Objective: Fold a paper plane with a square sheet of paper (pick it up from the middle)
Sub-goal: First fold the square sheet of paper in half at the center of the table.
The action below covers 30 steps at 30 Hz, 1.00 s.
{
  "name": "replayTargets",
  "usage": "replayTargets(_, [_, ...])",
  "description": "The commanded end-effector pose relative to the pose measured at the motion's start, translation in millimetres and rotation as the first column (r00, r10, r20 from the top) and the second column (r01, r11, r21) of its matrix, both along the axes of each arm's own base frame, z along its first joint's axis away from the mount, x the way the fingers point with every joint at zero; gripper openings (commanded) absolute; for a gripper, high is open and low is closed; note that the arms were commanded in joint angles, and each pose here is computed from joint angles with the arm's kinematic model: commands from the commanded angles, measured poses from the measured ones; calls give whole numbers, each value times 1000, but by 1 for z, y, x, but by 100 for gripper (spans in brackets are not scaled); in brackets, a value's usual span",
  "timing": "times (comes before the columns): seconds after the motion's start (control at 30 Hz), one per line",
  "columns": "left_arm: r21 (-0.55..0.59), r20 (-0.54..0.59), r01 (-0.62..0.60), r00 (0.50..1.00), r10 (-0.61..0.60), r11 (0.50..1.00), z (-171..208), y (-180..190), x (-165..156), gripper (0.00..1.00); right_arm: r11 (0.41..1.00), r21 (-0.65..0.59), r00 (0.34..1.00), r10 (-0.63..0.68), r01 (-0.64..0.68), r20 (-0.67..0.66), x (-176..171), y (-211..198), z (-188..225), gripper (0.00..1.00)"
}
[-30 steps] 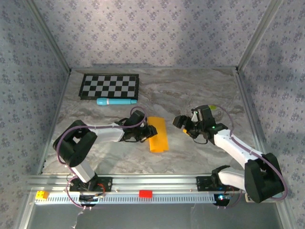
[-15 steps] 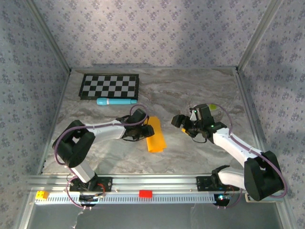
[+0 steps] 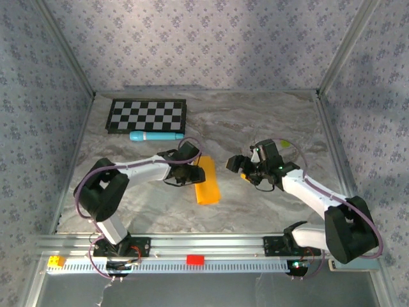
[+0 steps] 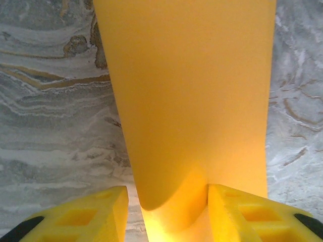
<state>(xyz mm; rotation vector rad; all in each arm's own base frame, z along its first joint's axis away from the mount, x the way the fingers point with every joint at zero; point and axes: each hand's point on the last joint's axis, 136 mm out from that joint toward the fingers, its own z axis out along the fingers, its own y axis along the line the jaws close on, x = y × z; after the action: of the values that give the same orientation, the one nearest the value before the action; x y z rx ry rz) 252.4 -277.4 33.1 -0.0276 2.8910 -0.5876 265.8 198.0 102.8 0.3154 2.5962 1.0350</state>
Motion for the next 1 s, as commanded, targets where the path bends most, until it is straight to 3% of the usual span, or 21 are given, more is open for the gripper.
replayTargets(0.0, [56, -51, 66, 997, -63, 996, -8, 6, -9, 45, 1000, -4, 1000, 22, -22, 12, 3, 4, 7, 86])
replayTargets(0.4, [107, -89, 147, 986, -138, 983, -16, 9, -12, 45, 999, -10, 999, 37, -37, 1, 2, 8, 4, 86])
replayTargets(0.97, [187, -116, 176, 981, -156, 966, -27, 17, -8, 45, 998, -31, 998, 56, -56, -21, 1, 11, -4, 86])
